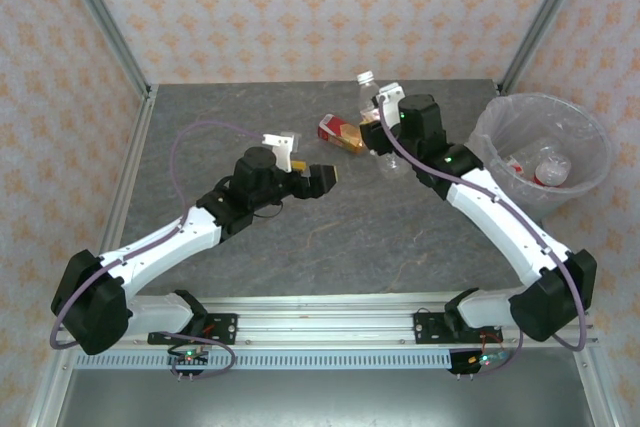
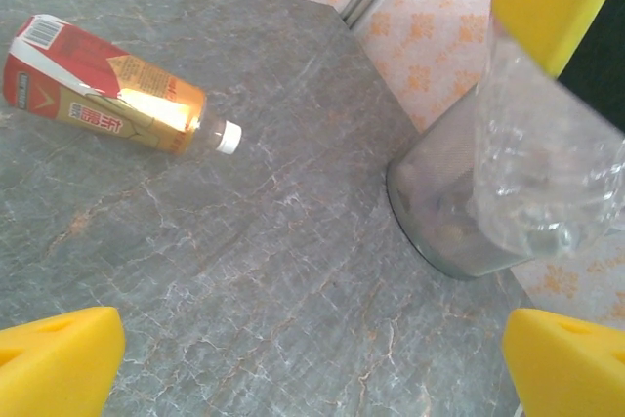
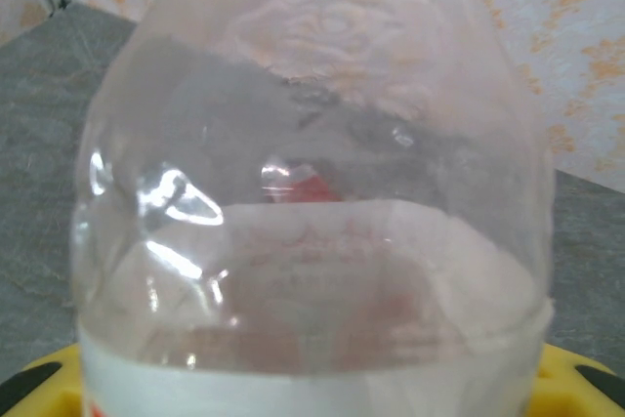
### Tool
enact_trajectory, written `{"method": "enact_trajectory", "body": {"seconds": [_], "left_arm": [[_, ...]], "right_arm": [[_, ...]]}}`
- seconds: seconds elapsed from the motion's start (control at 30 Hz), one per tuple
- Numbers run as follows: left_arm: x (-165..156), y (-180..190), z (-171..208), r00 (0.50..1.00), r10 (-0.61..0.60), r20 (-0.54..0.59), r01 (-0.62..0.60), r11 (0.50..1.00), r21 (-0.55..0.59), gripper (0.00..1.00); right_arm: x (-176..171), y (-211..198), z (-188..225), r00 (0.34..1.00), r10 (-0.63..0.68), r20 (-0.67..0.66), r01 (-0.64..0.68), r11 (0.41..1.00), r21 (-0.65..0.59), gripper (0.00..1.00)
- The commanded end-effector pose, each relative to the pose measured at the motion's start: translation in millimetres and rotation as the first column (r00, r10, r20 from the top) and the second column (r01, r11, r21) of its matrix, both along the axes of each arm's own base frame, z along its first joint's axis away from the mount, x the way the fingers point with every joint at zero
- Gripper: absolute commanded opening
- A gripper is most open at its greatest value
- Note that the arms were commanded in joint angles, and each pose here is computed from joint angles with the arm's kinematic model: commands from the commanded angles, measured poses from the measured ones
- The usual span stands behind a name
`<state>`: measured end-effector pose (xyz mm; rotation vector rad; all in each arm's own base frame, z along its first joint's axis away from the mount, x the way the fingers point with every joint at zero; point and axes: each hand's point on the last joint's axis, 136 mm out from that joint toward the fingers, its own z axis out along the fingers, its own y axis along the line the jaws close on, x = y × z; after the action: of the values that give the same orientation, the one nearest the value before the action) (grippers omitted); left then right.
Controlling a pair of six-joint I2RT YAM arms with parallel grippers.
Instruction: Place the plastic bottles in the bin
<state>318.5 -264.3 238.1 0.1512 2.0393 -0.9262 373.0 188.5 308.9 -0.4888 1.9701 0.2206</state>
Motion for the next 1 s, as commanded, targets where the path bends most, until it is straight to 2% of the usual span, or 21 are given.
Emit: {"method": "enact_trajectory", "body": {"seconds": [0.0, 0.23, 0.5, 0.73, 0.97], "left_arm": [[-1.6, -14.8, 29.7, 0.995, -0.061, 0.08, 0.063, 0.998, -0.021, 1.0], [-1.9, -28.2, 32.3, 0.992, -0.097, 0.081, 0.099, 0.995, -0.02, 1.0], [-0.3, -32.8, 25.5, 0.992, -0.105, 0.063, 0.106, 0.994, -0.009, 1.0], [-2.3, -31.1, 21.4, 0.993, -0.104, 0.055, 0.104, 0.995, -0.002, 1.0], [-4.5, -28.0, 19.7, 0.993, -0.104, 0.055, 0.103, 0.995, 0.012, 1.0]], "right_arm": [[0.2, -18.6, 47.3, 0.993, -0.076, 0.087, 0.069, 0.994, 0.083, 0.45], [0.0, -68.0, 85.8, 0.954, -0.251, 0.166, 0.234, 0.966, 0.113, 0.44], [3.3, -130.8, 113.4, 0.894, -0.403, 0.194, 0.387, 0.915, 0.116, 0.44], [4.2, -204.3, 133.4, 0.789, -0.57, 0.231, 0.554, 0.822, 0.136, 0.44], [-3.3, -270.8, 137.3, 0.65, -0.707, 0.279, 0.734, 0.679, 0.009, 0.45]]}}
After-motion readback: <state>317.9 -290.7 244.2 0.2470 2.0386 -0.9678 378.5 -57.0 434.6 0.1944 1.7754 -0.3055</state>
